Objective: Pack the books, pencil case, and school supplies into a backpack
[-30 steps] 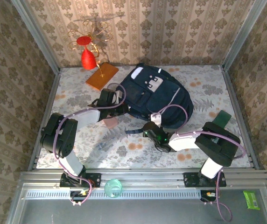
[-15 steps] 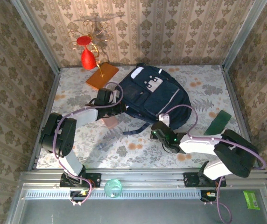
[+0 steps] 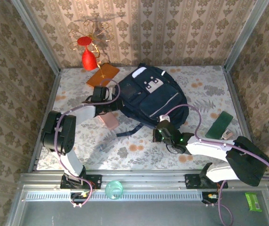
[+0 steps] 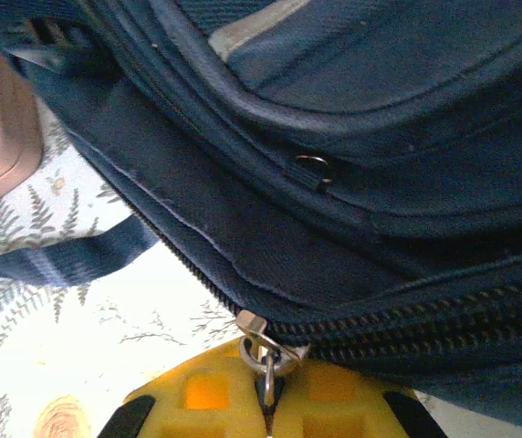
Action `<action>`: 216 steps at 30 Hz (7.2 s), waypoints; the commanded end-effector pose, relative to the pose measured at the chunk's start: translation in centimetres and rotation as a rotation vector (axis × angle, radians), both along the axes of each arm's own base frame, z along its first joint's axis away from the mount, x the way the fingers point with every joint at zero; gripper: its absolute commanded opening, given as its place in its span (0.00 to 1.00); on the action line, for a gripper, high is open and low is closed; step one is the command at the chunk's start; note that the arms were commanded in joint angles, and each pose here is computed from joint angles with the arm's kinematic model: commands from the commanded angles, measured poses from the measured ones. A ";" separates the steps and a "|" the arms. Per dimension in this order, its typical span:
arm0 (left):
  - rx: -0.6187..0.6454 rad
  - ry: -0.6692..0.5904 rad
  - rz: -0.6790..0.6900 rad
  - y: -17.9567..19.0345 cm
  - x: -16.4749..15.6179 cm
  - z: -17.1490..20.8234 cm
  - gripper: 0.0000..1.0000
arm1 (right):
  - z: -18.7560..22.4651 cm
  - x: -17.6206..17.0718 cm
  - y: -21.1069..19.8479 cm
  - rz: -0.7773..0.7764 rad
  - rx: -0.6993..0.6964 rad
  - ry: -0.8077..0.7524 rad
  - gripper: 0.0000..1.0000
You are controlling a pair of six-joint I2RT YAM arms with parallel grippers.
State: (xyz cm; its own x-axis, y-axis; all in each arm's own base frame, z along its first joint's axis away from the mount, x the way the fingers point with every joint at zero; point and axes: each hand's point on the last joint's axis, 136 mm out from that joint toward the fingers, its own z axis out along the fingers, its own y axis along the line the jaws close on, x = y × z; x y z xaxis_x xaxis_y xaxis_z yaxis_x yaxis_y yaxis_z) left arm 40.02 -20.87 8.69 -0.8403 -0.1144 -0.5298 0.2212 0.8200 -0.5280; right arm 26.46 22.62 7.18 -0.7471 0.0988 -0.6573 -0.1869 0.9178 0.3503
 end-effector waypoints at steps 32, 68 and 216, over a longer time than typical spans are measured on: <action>0.439 -0.934 -1.245 -12.5 -14.1 2.1 0.48 | 5.2 1.2 4.2 0.189 0.218 -0.004 0.00; 0.343 -0.940 -1.139 -10.2 -16.0 5.4 0.57 | 7.5 0.1 -0.8 0.189 0.192 -0.026 0.00; 0.280 -0.917 -1.246 -14.4 -18.8 6.7 0.69 | 9.1 -1.1 1.0 0.278 0.243 0.003 0.00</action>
